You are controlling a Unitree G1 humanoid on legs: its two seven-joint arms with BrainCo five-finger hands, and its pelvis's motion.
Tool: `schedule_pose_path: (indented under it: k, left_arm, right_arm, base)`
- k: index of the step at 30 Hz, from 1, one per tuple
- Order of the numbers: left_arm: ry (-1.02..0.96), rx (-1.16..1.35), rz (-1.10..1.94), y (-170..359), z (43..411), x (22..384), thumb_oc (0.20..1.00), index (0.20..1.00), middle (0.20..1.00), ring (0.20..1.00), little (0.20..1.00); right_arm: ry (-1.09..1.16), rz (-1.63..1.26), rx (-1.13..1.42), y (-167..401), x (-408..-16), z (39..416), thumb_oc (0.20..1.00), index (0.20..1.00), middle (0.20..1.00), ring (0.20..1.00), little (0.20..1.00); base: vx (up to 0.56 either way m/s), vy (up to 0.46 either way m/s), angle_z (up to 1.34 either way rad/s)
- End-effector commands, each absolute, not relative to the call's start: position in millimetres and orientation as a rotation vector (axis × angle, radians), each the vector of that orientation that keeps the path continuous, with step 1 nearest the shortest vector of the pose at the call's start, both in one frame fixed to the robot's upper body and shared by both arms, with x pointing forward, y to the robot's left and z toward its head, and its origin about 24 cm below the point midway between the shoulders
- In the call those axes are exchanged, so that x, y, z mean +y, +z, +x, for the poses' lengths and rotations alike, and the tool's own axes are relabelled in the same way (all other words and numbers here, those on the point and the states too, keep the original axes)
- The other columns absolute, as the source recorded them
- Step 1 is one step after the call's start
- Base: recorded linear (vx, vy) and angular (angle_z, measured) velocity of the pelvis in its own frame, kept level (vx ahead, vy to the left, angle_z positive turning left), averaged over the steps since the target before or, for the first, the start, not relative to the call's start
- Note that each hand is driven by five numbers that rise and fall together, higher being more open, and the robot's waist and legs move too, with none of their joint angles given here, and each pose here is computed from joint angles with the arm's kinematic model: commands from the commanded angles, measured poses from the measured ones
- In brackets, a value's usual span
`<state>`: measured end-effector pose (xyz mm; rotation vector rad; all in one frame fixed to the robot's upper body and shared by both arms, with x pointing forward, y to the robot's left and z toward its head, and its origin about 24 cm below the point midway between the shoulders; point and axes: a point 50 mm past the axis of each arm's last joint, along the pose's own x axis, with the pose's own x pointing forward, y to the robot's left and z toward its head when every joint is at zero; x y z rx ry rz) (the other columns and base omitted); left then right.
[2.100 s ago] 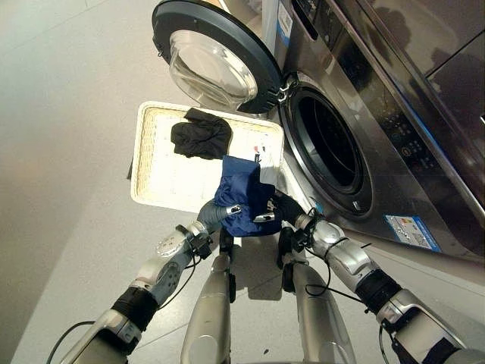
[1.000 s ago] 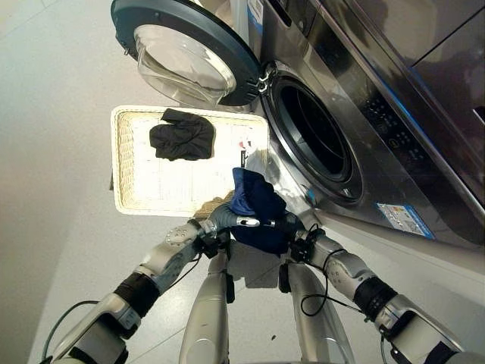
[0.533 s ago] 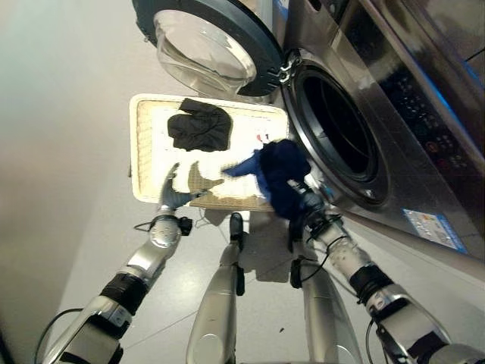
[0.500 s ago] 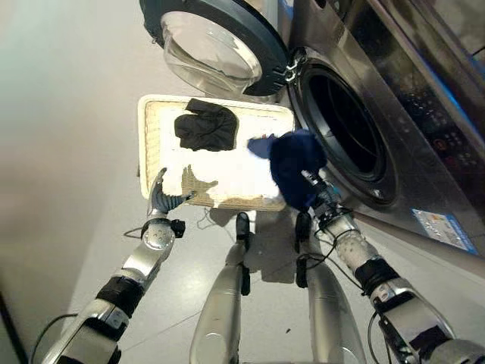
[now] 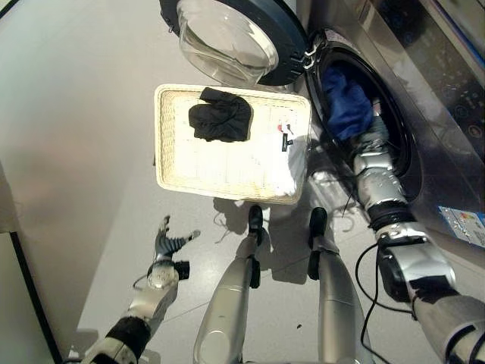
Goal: Put the clothes into the washing machine.
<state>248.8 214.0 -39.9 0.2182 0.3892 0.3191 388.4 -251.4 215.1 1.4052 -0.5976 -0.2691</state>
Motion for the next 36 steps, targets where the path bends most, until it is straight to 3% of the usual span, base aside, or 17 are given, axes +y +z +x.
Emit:
schedule_pose_path:
  k: [1, 2, 4, 5, 6, 9, 10, 11, 12, 14, 16, 19, 20, 25, 27, 29, 36]
  left_arm:
    - [0.262, 0.295, 0.156, -26, 257, 200, 1.000, 1.000, 1.000, 1.000, 1.000]
    - [0.260, 0.292, 0.157, -25, 258, 200, 1.000, 1.000, 1.000, 1.000, 1.000]
    - [0.239, 0.293, 0.172, -23, 255, 207, 1.000, 1.000, 1.000, 1.000, 1.000]
    - [0.239, 0.290, 0.171, -22, 256, 207, 1.000, 1.000, 1.000, 1.000, 1.000]
    - [0.231, 0.296, 0.178, -20, 253, 212, 1.000, 1.000, 1.000, 1.000, 1.000]
    - [0.226, 0.307, 0.165, -17, 252, 216, 1.000, 1.000, 1.000, 1.000, 1.000]
    - [0.224, 0.309, 0.161, -17, 252, 217, 1.000, 1.000, 1.000, 1.000, 1.000]
    - [0.225, 0.315, 0.147, -17, 251, 218, 1.000, 1.000, 1.000, 1.000, 1.000]
    - [0.225, 0.317, 0.143, -17, 251, 218, 1.000, 1.000, 1.000, 1.000, 1.000]
    - [0.229, 0.316, 0.121, -19, 250, 216, 1.000, 1.000, 1.000, 1.000, 1.000]
    - [0.230, 0.299, 0.115, -17, 252, 215, 1.000, 1.000, 1.000, 1.000, 1.000]
    - [0.232, 0.274, 0.107, -11, 257, 213, 1.000, 1.000, 1.000, 1.000, 1.000]
    - [0.238, 0.254, 0.107, -8, 259, 211, 1.000, 1.000, 1.000, 1.000, 1.000]
    - [0.294, 0.150, 0.169, 8, 275, 205, 1.000, 1.000, 1.000, 1.000, 1.000]
    - [0.298, 0.144, 0.171, 8, 276, 205, 1.000, 1.000, 1.000, 1.000, 1.000]
    - [0.364, 0.017, 0.292, 37, 300, 210, 1.000, 1.000, 1.000, 1.000, 1.000]
    - [0.496, -0.101, 0.459, 101, 345, 231, 1.000, 1.000, 1.000, 1.000, 1.000]
  right_arm:
    - [-0.520, 1.534, -1.130, 269, -324, 336, 0.200, 0.200, 0.200, 0.200, 0.200]
    - [-0.545, 1.533, -1.163, 272, -327, 332, 0.200, 0.200, 0.200, 0.200, 0.200]
    - [-0.690, 1.508, -1.455, 307, -353, 290, 0.200, 0.200, 0.200, 0.200, 0.200]
    - [-0.692, 1.508, -1.456, 309, -352, 289, 0.200, 0.200, 0.200, 0.200, 0.200]
    - [-0.760, 1.470, -1.642, 323, -366, 259, 0.200, 0.200, 0.200, 0.200, 0.200]
    - [-0.815, 1.393, -1.789, 338, -373, 228, 0.200, 0.200, 0.200, 0.200, 0.200]
    - [-0.834, 1.390, -1.781, 341, -373, 223, 0.404, 0.404, 0.404, 0.404, 0.404]
    - [-0.880, 1.432, -1.683, 337, -372, 223, 1.000, 1.000, 1.000, 1.000, 1.000]
    - [-0.891, 1.451, -1.647, 336, -371, 225, 1.000, 1.000, 1.000, 1.000, 1.000]
    - [-0.900, 1.586, -1.296, 313, -370, 254, 1.000, 1.000, 1.000, 1.000, 1.000]
    - [-0.720, 1.720, -0.961, 285, -368, 296, 1.000, 1.000, 1.000, 1.000, 1.000]
    - [-0.548, 1.749, -0.768, 269, -351, 325, 1.000, 1.000, 1.000, 1.000, 1.000]
    - [-0.453, 1.730, -0.637, 257, -328, 340, 1.000, 1.000, 1.000, 1.000, 1.000]
    - [-0.210, 1.703, -0.473, 201, -268, 362, 1.000, 1.000, 1.000, 1.000, 1.000]
    - [-0.203, 1.700, -0.471, 200, -267, 362, 1.000, 1.000, 1.000, 1.000, 1.000]
    - [-0.157, 1.573, -0.348, 172, -256, 371, 1.000, 1.000, 1.000, 1.000, 1.000]
    - [-0.229, 1.244, -0.288, 149, -251, 373, 1.000, 1.000, 1.000, 1.000, 1.000]
  base:
    - [0.03, -0.060, -0.06]
    - [0.02, -0.050, 0.01]
    - [0.01, -0.039, 0.02]
    - [0.01, -0.047, 0.05]
    - [-0.01, -0.032, 0.06]
    - [0.02, 0.021, 0.05]
    - [0.01, 0.095, 0.05]
    - [0.03, 0.063, 0.03]
    - [0.05, 0.067, -0.03]
    - [0.05, -0.004, -0.05]
    - [0.00, -0.067, -0.01]
    - [-0.05, -0.072, 0.04]
    - [-0.02, -0.062, -0.02]
    - [0.00, -0.042, -0.10]
    - [-0.03, 0.018, -0.18]
    - [-0.04, 0.066, -0.07]
    - [-0.03, 0.054, -0.11]
